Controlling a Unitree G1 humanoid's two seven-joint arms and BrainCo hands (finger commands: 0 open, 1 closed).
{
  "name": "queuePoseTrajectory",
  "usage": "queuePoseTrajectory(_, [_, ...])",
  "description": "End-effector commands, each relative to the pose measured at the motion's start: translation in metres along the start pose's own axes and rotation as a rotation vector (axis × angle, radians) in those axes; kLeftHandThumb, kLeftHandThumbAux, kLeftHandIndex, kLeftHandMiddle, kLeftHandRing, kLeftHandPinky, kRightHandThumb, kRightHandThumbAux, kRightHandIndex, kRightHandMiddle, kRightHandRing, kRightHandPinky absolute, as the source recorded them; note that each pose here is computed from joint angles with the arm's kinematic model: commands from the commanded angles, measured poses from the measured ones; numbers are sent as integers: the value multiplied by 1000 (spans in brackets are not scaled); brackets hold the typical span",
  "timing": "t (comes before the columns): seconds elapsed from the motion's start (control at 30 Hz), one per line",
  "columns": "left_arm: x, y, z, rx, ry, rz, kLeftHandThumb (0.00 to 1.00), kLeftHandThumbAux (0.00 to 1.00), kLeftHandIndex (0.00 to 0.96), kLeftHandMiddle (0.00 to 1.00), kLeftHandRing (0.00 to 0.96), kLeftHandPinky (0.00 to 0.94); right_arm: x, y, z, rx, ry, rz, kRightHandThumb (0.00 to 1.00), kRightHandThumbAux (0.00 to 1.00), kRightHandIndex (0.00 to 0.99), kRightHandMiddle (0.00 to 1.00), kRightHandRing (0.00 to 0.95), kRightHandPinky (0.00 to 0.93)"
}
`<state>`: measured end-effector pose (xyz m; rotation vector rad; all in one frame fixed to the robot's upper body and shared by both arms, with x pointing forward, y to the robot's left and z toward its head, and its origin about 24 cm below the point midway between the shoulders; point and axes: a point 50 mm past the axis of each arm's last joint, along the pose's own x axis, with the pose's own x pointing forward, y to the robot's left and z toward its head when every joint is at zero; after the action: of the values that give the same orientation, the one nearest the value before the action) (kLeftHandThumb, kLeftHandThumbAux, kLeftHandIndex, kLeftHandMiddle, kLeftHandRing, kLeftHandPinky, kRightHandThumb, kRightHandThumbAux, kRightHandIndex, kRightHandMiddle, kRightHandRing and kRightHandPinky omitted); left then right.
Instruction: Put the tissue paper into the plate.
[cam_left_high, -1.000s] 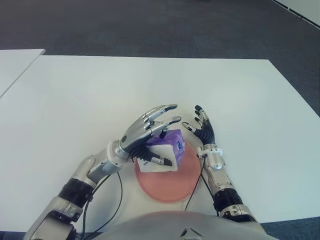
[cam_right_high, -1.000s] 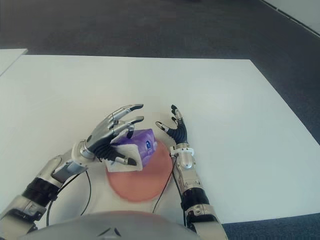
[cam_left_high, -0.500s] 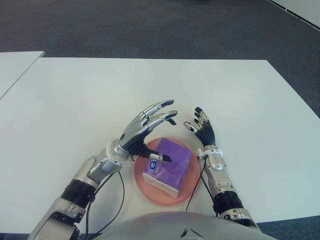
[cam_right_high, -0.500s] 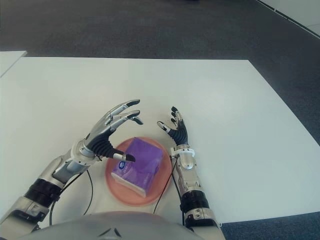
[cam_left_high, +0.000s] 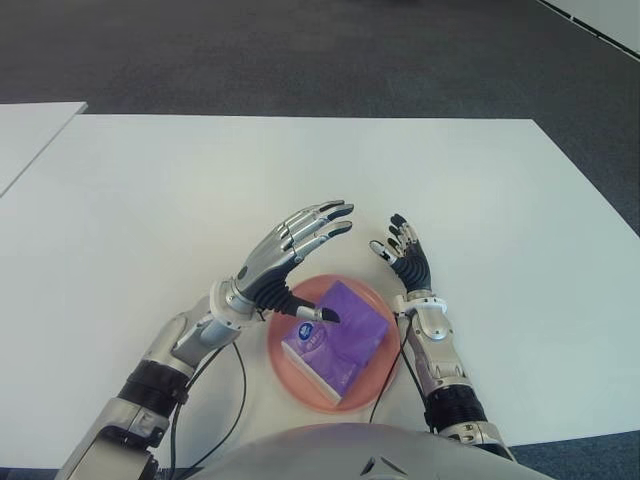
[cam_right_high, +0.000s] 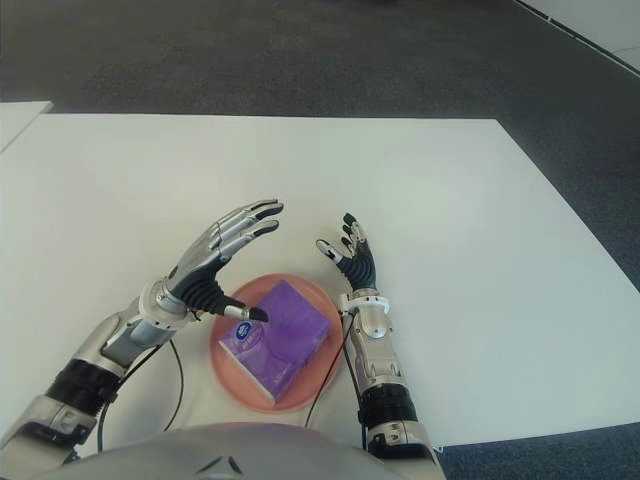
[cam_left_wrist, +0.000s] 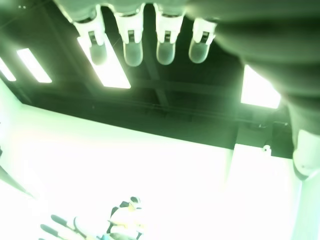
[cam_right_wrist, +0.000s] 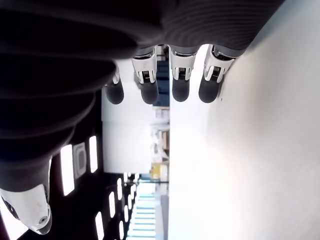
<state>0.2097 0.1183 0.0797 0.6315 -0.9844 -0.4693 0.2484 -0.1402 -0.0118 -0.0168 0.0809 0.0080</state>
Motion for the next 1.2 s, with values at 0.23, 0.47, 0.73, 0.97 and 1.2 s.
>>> queuePoseTrajectory(0.23, [-7,-1,-2,-8,39,-29,282,515,0,0,0,65,-24,-1,-37,11,228,-12,99,642,30,29,0,0])
queuePoseTrajectory(0.47, [-9,-1,-4,16,61,-27,325,533,0,0,0,73,-23,1,-36,28,230,-17,100,657,25,29,0,0])
queuePoseTrajectory(0.73, [1,20,-27,-117,220,59,342,560,0,0,0,19,-23,2,-35,23,228,-26,70,675,18,27,0,0])
queuePoseTrajectory(0.97, [11,54,-54,-211,399,223,175,550,0,0,0,1,-22,3,-34,26,230,-24,37,685,15,31,0,0])
queuePoseTrajectory(1.2, [6,68,-46,-215,527,531,91,493,2,3,0,2,-20,4,-41,36,226,-14,8,693,12,33,0,0])
